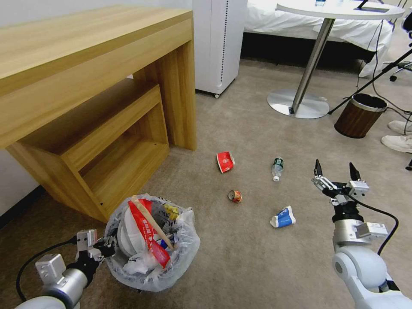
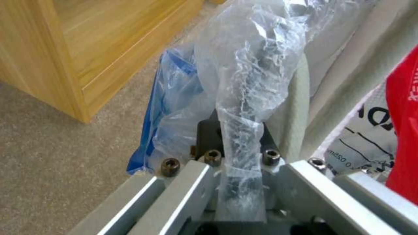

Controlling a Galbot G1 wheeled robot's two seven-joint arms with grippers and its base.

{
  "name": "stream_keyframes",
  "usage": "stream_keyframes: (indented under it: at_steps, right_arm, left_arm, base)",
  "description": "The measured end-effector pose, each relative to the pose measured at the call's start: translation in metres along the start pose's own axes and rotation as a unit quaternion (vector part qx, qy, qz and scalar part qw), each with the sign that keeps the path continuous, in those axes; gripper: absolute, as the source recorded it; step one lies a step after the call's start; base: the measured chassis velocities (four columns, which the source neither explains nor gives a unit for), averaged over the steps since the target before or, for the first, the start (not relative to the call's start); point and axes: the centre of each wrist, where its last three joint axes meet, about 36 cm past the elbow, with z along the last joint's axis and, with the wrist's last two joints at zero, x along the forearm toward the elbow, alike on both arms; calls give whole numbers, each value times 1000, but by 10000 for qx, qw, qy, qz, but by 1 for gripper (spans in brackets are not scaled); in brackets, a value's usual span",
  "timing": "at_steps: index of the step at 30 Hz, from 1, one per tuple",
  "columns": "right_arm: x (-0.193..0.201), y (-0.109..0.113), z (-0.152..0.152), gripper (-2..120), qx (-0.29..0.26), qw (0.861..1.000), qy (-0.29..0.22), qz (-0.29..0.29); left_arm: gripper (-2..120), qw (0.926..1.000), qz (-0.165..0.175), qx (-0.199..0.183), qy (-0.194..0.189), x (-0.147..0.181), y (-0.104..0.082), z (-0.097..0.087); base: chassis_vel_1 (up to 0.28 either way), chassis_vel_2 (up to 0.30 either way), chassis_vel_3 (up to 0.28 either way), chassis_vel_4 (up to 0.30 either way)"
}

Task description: Pick up the trash bin and place the garbage on the floor into it.

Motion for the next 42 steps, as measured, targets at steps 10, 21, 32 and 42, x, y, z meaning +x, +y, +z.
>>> stream_keyframes:
  at_steps: [10,21,32,42]
  right_arm:
    - [7,0,0,100,5,10000,-45,-44]
    - [16,2,0,100,-27,10000,-26,-68]
    - [17,4,-4,100,-96,9999,-54,-85]
    - [18,3,-1,100,-94,9999,-61,-85]
  left_arm:
    - [0,9999,43,-31,134,-1,1,2]
    - [0,9997,82,-94,206,0,2,4]
    - [0,9997,76,-120,204,2,2,5]
    - [0,9998,64,-100,167,2,1,7]
  base:
    - [0,0,0,0]
    - [0,0,0,0]
    - [-14,-12,-10,-11]
    - [-78,-75,-64,-70]
